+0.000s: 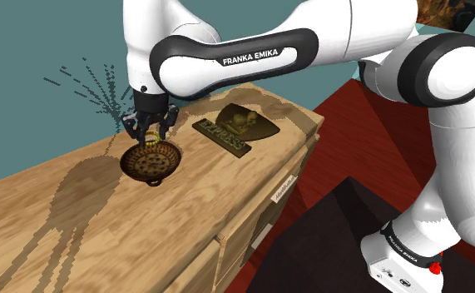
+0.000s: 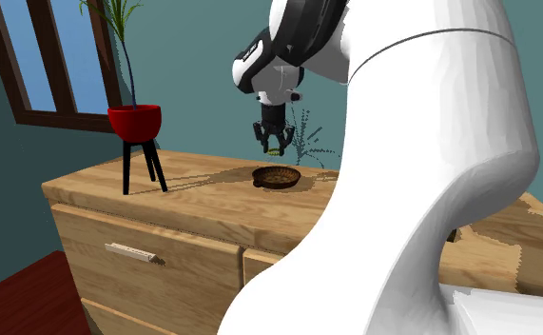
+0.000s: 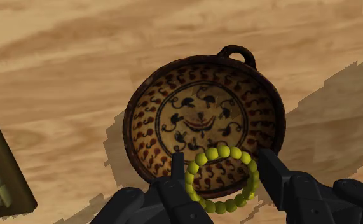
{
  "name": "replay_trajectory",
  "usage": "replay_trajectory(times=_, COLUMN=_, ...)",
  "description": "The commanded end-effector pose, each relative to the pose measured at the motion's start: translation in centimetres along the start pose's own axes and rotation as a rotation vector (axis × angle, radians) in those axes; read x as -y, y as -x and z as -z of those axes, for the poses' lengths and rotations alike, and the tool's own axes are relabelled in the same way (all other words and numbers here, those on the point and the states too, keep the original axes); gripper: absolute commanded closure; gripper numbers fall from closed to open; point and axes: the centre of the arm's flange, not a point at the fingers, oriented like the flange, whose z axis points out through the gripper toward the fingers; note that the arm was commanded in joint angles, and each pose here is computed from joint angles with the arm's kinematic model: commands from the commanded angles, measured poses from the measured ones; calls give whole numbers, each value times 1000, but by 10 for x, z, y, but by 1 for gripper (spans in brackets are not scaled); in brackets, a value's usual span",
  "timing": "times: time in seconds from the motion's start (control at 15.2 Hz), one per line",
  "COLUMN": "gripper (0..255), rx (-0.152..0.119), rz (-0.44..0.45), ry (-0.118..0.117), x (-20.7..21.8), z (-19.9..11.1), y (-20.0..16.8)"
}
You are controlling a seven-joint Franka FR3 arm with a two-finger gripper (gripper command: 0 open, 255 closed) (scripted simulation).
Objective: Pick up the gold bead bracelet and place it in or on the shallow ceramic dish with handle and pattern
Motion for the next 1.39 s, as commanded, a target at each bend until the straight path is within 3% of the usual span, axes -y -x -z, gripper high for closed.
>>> replay_trajectory(times=0.0, gripper=255, rx=0, rz=0, ry=1, x=0, z=-9, y=-6)
replay_trajectory(times=0.86, gripper=255, rx=0, rz=0, ry=1, x=-3, z=-76, y=3)
replay_trajectory(times=1.32, gripper=255, rx=0, rz=0, ry=1, x=-3, z=-76, y=3)
